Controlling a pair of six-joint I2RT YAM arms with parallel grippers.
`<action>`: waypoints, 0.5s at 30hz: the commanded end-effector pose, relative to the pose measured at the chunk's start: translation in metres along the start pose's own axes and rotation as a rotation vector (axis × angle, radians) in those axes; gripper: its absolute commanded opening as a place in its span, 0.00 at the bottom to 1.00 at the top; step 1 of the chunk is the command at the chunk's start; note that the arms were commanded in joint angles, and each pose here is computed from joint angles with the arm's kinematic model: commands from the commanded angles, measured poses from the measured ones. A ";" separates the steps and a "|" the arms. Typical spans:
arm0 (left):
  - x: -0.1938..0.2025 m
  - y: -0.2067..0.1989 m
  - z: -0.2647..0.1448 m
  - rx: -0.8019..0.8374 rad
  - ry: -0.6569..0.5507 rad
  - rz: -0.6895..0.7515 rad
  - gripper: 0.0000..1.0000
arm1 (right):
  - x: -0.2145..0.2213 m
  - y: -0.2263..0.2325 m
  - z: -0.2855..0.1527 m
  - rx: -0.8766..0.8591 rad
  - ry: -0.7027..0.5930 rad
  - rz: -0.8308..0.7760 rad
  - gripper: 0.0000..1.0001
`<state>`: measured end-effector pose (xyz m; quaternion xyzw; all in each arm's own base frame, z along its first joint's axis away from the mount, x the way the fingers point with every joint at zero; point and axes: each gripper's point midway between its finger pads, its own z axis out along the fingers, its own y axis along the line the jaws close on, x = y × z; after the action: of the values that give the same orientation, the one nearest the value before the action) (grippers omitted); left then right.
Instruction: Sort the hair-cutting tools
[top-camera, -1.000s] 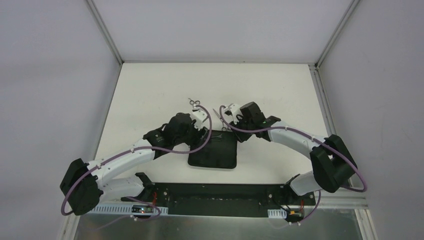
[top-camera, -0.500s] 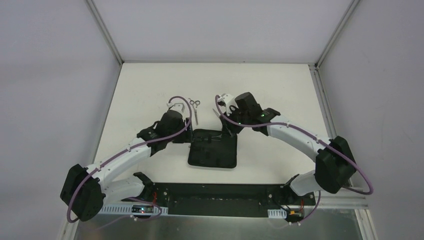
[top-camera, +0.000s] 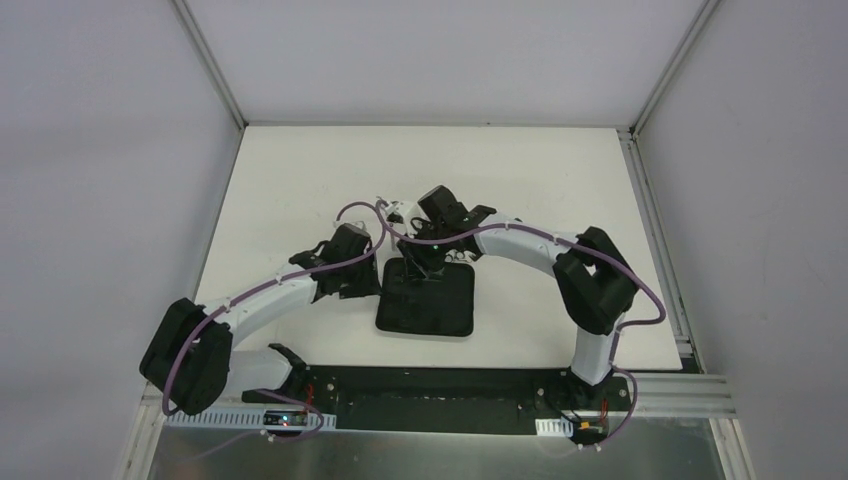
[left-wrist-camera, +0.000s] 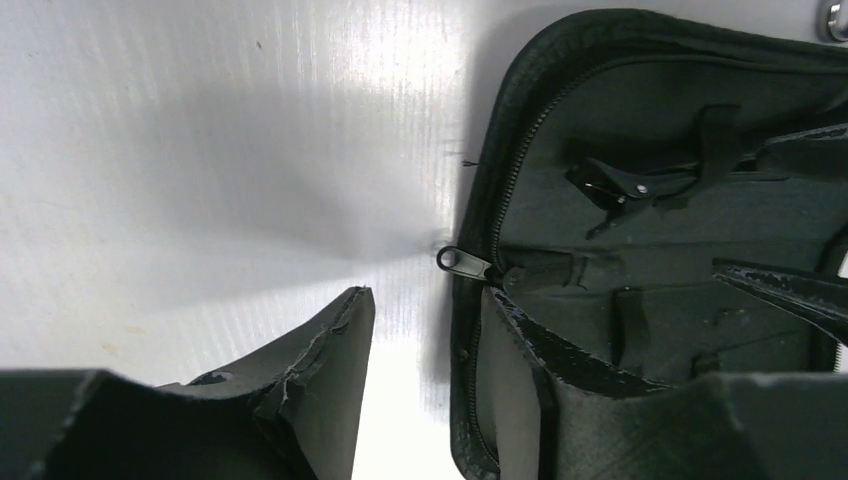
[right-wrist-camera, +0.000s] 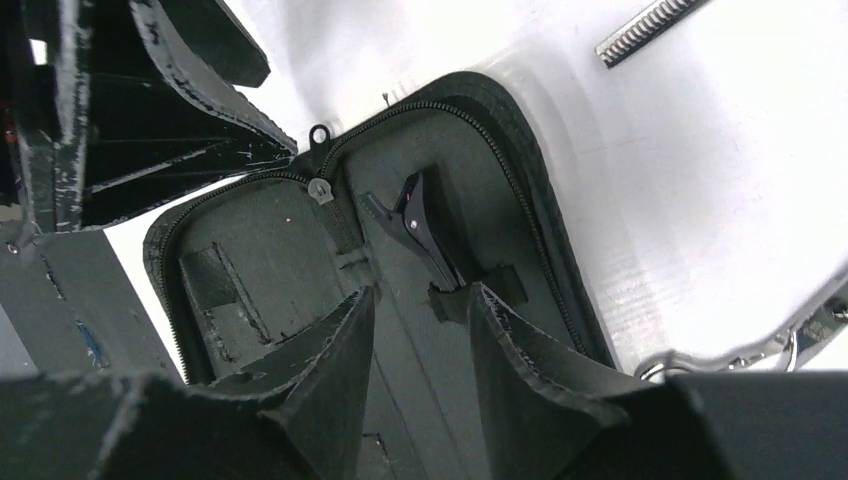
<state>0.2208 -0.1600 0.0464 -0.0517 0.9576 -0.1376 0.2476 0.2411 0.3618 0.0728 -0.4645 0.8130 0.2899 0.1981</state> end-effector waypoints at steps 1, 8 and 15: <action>0.010 -0.002 0.007 0.009 0.071 -0.038 0.43 | -0.014 0.010 0.005 -0.085 -0.013 -0.061 0.42; 0.012 -0.007 0.017 0.037 0.096 -0.064 0.31 | -0.012 0.018 0.018 -0.150 0.012 -0.076 0.42; 0.015 -0.005 0.025 0.031 0.116 -0.070 0.24 | -0.012 0.011 0.031 -0.131 0.024 -0.102 0.40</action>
<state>0.2182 -0.1700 0.0242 -0.0699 0.9656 -0.1567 0.1955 0.2391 0.3805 0.0540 -0.4914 0.7942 0.3190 0.1615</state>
